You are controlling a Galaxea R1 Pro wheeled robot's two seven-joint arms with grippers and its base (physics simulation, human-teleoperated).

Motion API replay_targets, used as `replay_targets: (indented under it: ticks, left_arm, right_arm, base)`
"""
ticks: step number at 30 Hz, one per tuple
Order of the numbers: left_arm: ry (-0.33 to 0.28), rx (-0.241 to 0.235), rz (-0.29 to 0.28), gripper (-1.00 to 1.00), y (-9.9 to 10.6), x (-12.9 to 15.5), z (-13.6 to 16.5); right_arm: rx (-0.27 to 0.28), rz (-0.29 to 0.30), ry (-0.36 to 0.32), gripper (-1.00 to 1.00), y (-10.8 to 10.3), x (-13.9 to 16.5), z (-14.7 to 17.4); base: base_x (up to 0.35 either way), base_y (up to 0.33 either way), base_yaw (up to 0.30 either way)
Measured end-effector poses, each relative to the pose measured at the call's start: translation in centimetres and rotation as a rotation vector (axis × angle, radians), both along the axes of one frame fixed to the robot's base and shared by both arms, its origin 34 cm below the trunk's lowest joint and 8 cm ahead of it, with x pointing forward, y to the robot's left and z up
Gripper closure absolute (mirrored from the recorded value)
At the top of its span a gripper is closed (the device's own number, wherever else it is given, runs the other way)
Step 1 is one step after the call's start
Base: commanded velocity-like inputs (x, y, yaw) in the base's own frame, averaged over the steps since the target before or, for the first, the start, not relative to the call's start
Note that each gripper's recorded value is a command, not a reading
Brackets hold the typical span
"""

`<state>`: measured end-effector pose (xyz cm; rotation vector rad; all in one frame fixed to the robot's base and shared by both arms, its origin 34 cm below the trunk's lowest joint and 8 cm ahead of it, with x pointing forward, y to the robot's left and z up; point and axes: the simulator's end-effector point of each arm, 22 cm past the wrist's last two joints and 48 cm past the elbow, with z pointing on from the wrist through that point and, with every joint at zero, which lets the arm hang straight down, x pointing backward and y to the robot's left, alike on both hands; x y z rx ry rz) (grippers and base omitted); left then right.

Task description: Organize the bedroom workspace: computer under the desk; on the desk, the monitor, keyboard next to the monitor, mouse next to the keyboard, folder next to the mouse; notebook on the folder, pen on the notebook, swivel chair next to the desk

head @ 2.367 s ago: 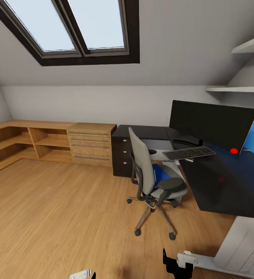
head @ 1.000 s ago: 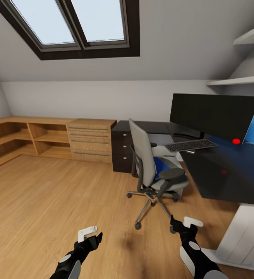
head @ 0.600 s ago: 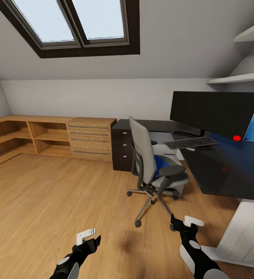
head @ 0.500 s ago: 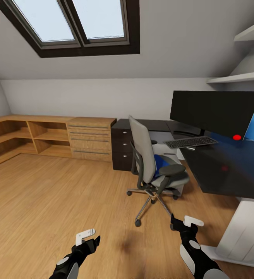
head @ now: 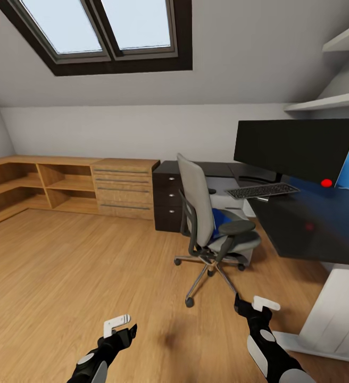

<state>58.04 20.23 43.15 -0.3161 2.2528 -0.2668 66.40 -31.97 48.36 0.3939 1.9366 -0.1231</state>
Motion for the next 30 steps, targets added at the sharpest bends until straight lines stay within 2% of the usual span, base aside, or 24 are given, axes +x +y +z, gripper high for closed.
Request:
replay_targets:
  ticks: [8,11,16,21,26,30]
  left_arm:
    - [-0.003,0.011,0.011,-1.00,0.2,-0.2,-1.4]
    - [-0.039,0.016,0.019,-1.00,0.4,0.8,-0.5]
    - [-0.079,0.015,0.017,-1.00,0.5,2.1,0.9]
    - [-0.063,0.008,0.008,-1.00,0.1,2.1,0.3]
    - [0.014,0.008,0.002,-1.00,-0.1,0.1,-3.9]
    - [0.019,0.012,0.007,-1.00,0.2,-0.4,-5.1]
  right_arm:
    - [-0.006,0.000,-0.032,-1.00,-0.1,0.7,-0.1]
    - [-0.012,-0.007,-0.060,-1.00,-0.5,2.4,1.4]
    - [-0.017,-0.022,-0.067,-1.00,-1.5,4.3,2.6]
    - [-0.019,-0.027,-0.067,-1.00,-1.9,4.8,2.5]
    - [-0.024,-0.024,-0.072,-1.00,-2.0,4.8,1.7]
    - [-0.029,-0.020,-0.079,-1.00,-1.9,4.8,1.5]
  base:
    - [0.000,0.000,0.000]
    - [0.000,0.000,0.000]
    - [0.000,0.000,0.000]
    - [0.000,0.000,0.000]
    - [0.000,0.000,0.000]
    - [0.000,0.000,0.000]
